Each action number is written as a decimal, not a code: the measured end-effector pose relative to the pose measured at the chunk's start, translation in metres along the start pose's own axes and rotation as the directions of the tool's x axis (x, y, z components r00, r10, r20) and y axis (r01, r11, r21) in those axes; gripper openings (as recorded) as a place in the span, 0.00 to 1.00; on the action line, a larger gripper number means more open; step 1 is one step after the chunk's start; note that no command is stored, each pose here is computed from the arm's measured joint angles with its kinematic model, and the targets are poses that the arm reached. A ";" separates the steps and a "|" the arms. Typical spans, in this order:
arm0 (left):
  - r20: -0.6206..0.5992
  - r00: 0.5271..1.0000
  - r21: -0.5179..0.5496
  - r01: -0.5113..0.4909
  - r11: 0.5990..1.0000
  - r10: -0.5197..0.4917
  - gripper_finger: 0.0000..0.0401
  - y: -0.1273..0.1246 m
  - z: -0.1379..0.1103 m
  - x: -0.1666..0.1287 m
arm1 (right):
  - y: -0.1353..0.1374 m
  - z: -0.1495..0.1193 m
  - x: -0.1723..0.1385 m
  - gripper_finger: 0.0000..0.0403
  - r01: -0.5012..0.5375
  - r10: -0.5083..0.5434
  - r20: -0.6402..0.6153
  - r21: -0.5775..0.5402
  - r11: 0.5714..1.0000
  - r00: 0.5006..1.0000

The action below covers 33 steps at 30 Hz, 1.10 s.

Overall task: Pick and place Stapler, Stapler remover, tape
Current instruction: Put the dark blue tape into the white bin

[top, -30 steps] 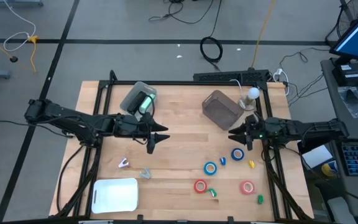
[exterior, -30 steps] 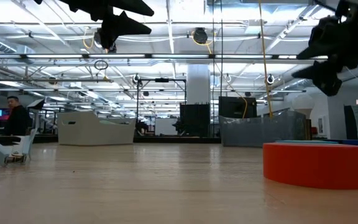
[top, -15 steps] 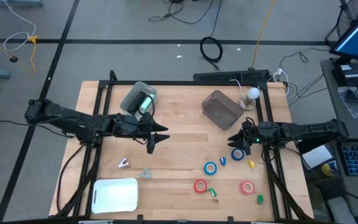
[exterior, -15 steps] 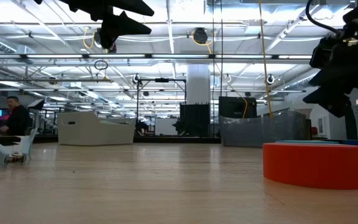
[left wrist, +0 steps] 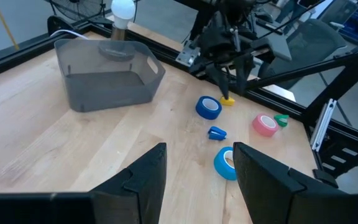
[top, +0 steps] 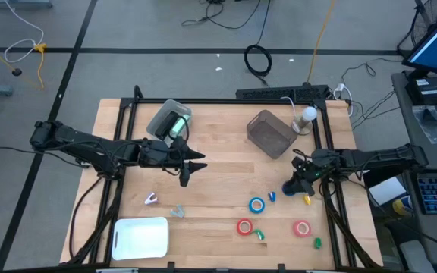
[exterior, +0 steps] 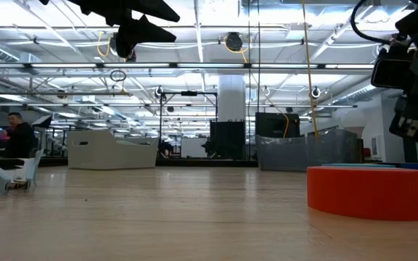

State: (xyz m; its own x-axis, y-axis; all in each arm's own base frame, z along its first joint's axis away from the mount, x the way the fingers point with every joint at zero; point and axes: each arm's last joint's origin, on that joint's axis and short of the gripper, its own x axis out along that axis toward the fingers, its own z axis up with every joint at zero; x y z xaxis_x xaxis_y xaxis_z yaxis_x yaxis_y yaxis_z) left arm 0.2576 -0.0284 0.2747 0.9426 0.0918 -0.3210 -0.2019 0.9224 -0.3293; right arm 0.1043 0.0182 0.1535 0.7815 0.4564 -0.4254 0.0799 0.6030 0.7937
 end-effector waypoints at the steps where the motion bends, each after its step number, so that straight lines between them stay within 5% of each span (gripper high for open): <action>1: 0.000 1.000 0.001 0.000 1.000 0.000 0.46 0.000 0.000 0.000 | 0.001 0.001 0.000 0.30 -0.015 0.015 0.008 0.010 1.000 1.000; 7: -0.015 1.000 0.010 -0.008 1.000 0.008 0.46 0.001 -0.001 0.000 | 0.010 0.008 -0.001 0.25 -0.102 0.097 0.083 0.056 0.993 0.992; 15: -0.066 0.997 0.022 -0.031 0.999 0.032 0.46 0.003 -0.006 0.000 | 0.014 0.016 -0.003 0.24 -0.098 0.069 0.247 0.107 0.989 0.967; 23: -0.081 0.997 0.017 0.002 1.000 0.000 0.46 0.002 -0.007 0.000 | 0.030 0.032 -0.011 0.24 -0.064 0.157 0.487 -0.203 0.977 0.859; 27: -0.084 0.996 0.012 0.009 1.000 -0.008 0.46 0.002 -0.007 0.000 | 0.036 0.035 -0.014 0.24 0.029 0.078 0.443 -0.230 0.973 0.893; 33: -0.084 0.996 0.011 0.008 1.000 -0.007 0.46 0.002 -0.007 0.000 | 0.047 0.043 -0.018 0.24 0.232 -0.177 0.257 -0.205 0.951 0.950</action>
State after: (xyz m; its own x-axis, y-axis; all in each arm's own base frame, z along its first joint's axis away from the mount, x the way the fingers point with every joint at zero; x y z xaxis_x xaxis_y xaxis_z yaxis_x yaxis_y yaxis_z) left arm 0.2550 -0.0291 0.2679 0.9183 0.0532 -0.3924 -0.1912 0.9273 -0.3218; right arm 0.1203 0.0104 0.2174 0.8873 0.1593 -0.4327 0.1305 0.8134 0.5669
